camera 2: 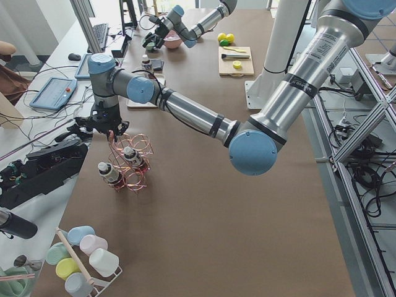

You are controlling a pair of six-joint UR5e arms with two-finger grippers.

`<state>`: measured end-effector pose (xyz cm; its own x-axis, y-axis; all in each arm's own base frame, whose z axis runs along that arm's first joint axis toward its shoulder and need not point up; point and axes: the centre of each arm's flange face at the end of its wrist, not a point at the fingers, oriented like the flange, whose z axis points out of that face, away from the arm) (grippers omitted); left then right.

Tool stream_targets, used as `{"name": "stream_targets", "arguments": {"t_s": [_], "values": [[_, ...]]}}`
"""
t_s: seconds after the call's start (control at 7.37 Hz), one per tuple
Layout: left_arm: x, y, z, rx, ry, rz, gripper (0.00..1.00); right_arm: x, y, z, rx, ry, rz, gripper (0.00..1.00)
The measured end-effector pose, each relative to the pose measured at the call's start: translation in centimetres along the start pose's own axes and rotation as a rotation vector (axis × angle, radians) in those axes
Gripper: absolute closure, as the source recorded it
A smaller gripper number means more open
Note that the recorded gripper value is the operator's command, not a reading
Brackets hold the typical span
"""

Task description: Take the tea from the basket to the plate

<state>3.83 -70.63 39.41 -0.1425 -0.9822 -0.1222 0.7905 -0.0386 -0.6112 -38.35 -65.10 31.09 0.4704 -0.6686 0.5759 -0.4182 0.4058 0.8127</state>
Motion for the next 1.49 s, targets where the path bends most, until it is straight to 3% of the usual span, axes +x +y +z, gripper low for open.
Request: {"name": "stream_targets", "arguments": {"t_s": [0.14,0.27,0.54,0.95,1.22,1.49], "values": [[0.0,0.0,0.0,0.001,-0.001,-0.007,0.43,0.9,0.0,0.1,-0.135,-0.018,0.019,0.00],[-0.1,-0.1,0.1,0.002,-0.002,-0.009,0.03,2.0,-0.5,0.1,-0.255,-0.011,0.031,0.00],[-0.2,-0.3,0.0,0.002,-0.001,-0.004,0.03,4.7,-0.8,-2.5,-0.450,0.026,0.072,0.00],[-0.5,-1.6,-3.9,-0.010,0.056,0.023,0.05,11.3,1.2,-9.7,-0.717,0.095,0.316,0.00],[-3.4,-3.0,-6.0,-0.019,0.070,0.170,0.06,17.0,1.2,-15.2,-0.832,0.205,0.544,0.00],[-8.5,-7.2,-6.1,-0.089,0.061,0.408,0.04,19.0,3.8,-21.7,-0.947,0.360,0.742,0.00]]}}
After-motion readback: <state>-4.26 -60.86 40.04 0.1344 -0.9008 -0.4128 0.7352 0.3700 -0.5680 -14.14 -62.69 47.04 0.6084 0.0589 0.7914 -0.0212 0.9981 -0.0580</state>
